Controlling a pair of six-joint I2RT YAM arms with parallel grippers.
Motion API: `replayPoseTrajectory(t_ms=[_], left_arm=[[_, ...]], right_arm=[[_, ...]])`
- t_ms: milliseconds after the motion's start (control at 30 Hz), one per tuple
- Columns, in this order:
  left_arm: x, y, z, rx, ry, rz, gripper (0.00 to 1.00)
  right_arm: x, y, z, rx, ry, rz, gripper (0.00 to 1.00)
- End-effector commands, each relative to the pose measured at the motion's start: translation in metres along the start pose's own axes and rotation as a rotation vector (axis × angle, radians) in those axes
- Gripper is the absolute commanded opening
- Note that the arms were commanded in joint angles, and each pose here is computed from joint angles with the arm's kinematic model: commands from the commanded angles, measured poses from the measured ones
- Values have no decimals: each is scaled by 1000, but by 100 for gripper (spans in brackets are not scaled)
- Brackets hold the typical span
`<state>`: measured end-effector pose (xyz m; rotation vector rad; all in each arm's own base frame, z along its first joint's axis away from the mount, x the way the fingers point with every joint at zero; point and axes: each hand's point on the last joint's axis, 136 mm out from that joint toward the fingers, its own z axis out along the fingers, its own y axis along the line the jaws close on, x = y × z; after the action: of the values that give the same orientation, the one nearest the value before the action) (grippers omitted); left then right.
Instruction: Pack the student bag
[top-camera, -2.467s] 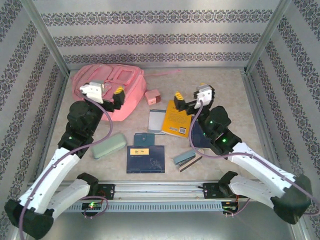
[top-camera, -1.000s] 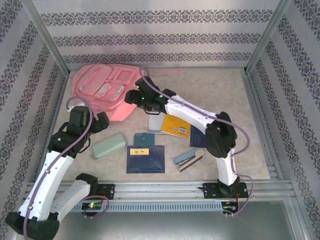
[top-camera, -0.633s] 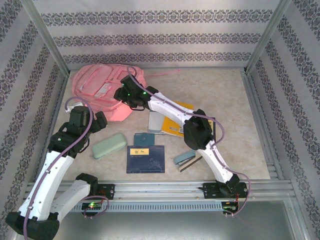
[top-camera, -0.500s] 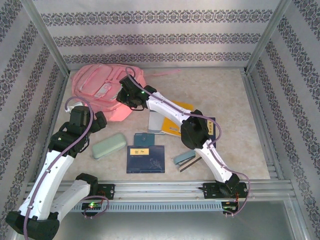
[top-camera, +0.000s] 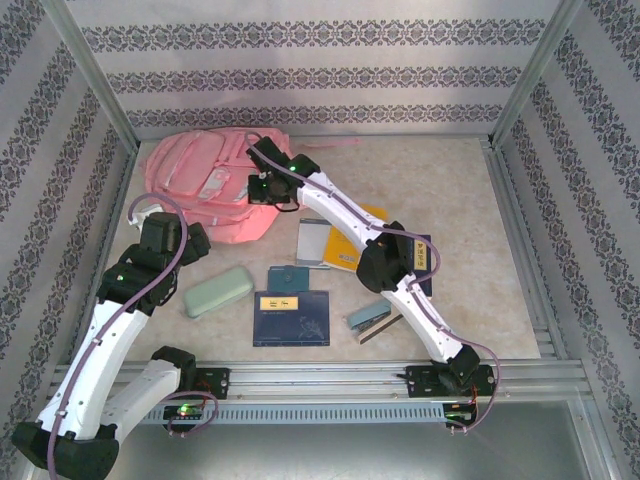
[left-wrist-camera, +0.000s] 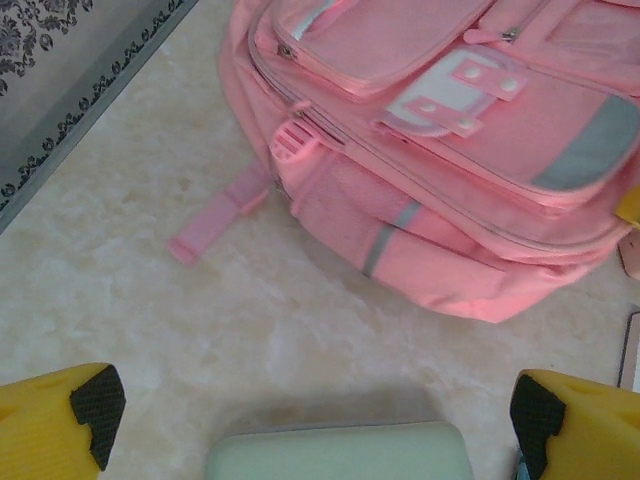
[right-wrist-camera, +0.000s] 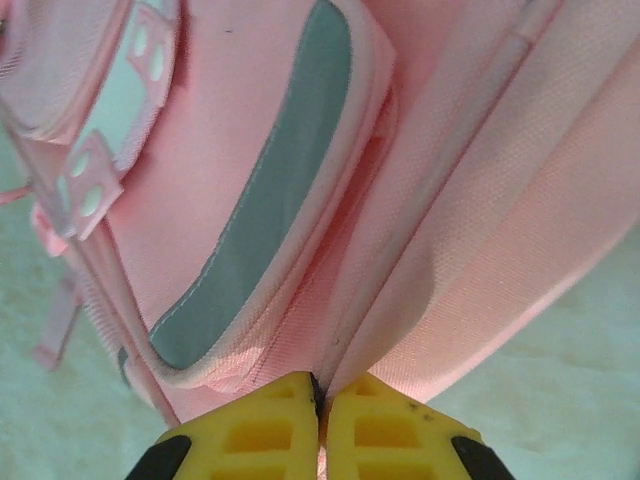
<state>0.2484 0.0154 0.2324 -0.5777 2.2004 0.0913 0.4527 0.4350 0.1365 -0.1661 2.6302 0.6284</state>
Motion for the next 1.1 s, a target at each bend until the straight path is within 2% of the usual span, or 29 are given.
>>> replayPoseTrajectory(t_ms=[0,67,167,200,267,333,367,467,633,700,900,1067], left_arm=[[-2,8,1,-35,-24,-26,100],[-2,9,1,-36,-30,-30,100],[-2,11,3,-42,-34,-34,100],[-2,11,3,-44,-33,-35,100],[-1,9,5,-38,-31,-36,100],[1,8,7,-37,-21,-33,100],[1,8,9,-38,-18,-31,100],[2,6,14,-43,2,-29,100],[5,-8,28,-14,88,-55,100],[7,-15,33,-3,119,-68,100],[9,-18,42,0,146,-80,100],[12,-15,45,15,143,-96,100]], right_arm=[[8,-71,2,190,102,-87,4],[-5,-100,-4,244,91,-66,5],[-43,-141,-30,354,-9,-58,6],[-55,-148,-40,372,-46,-58,13],[-77,-153,-59,390,-119,-76,40],[-89,-145,-78,371,-160,-86,53],[-91,-137,-84,348,-170,-93,55],[-83,-113,-90,288,-163,-96,57],[-56,-69,-79,138,-99,-44,59],[-50,-61,-79,129,-121,-22,65],[-21,-90,-72,152,-154,155,77],[2,-97,-54,-96,-148,426,73]])
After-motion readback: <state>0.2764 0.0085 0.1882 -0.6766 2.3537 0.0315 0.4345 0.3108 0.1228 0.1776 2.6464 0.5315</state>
